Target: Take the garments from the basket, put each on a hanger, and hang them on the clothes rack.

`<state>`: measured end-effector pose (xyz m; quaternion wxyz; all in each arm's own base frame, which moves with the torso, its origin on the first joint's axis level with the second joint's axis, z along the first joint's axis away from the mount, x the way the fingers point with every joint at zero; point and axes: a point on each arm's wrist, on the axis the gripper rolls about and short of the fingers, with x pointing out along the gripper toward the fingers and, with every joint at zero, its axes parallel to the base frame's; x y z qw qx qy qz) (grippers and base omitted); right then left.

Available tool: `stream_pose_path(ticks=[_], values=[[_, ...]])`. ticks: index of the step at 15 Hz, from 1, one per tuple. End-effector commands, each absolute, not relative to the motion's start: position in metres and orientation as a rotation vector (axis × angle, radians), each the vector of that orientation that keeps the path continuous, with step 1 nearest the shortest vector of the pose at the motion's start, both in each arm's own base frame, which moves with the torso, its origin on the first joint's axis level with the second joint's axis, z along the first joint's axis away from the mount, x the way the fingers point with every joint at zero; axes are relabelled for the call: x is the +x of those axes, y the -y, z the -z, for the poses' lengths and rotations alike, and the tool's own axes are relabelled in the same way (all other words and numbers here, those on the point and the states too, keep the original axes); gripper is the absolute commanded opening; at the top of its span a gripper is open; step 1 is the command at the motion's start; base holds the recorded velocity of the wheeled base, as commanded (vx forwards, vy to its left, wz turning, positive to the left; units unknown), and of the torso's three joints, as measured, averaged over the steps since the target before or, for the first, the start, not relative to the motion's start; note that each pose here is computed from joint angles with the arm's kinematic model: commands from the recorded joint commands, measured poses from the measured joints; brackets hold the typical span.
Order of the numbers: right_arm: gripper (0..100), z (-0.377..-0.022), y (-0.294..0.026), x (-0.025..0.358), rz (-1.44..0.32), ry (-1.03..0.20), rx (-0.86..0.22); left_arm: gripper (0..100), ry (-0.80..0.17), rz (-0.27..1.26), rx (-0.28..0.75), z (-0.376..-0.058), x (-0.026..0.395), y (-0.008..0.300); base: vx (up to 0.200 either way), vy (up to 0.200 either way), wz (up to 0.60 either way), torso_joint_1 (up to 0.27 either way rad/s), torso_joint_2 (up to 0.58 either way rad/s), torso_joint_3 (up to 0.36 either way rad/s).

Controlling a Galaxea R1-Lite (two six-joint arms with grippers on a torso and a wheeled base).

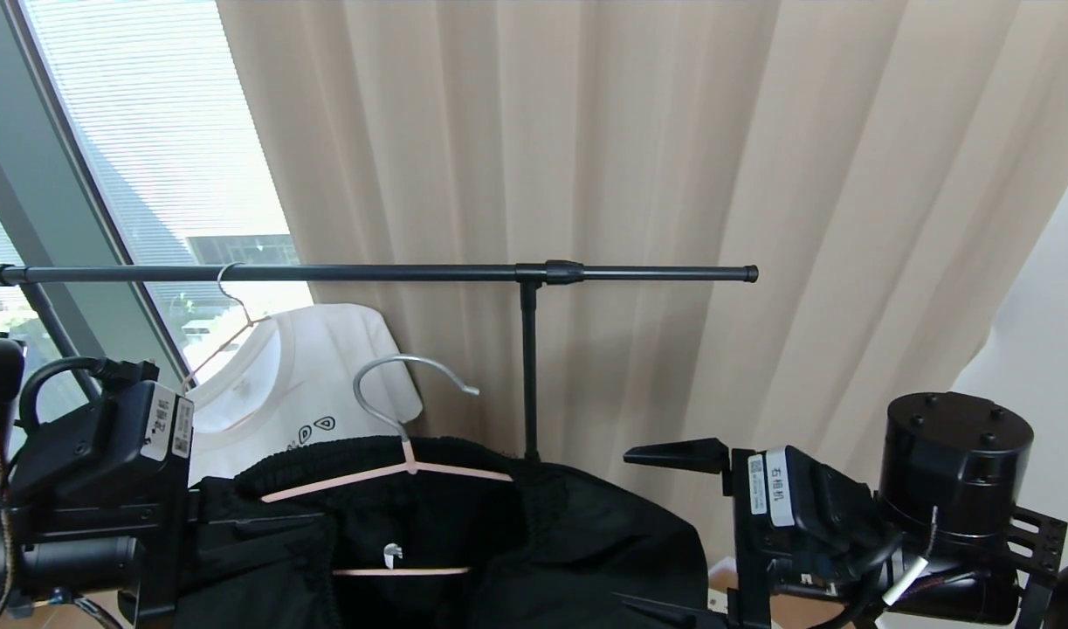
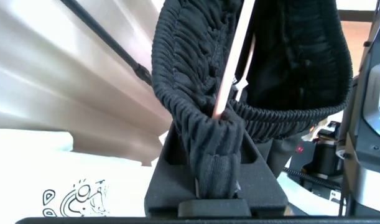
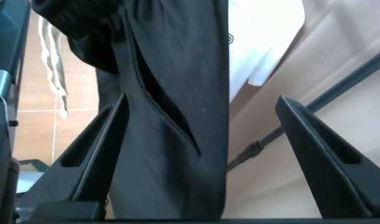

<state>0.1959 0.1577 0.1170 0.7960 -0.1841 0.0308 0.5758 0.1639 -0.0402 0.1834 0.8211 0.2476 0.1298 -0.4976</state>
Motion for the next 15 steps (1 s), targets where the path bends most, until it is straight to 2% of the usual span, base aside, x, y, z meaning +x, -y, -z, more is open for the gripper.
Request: stream_pose_path(ticks=[1,8,14,15], values=[[100,-0.103,-0.156,0.207,-1.226,-0.113,-0.41,0,-0.263,1.042,0.519,-0.187,0.159,0.038,0.0,0.0,0.0,0.0,0.0,0.0],[100,-0.066,-0.156,0.225,-1.231,-0.18,-0.517,0,-0.266,1.001,0.49,-0.188,0.16,0.033,0.0,0.0,0.0,0.0,0.0,0.0],[100,-0.058,-0.153,0.24,-1.2,-0.197,-0.522,0,-0.266,0.986,0.488,-0.187,0.158,0.031,0.0,0.0,0.0,0.0,0.0,0.0],[0,-0.058,-0.153,0.241,-1.198,-0.193,-0.522,0,-0.266,0.985,0.485,-0.188,0.157,0.031,0.0,0.0,0.0,0.0,0.0,0.0]])
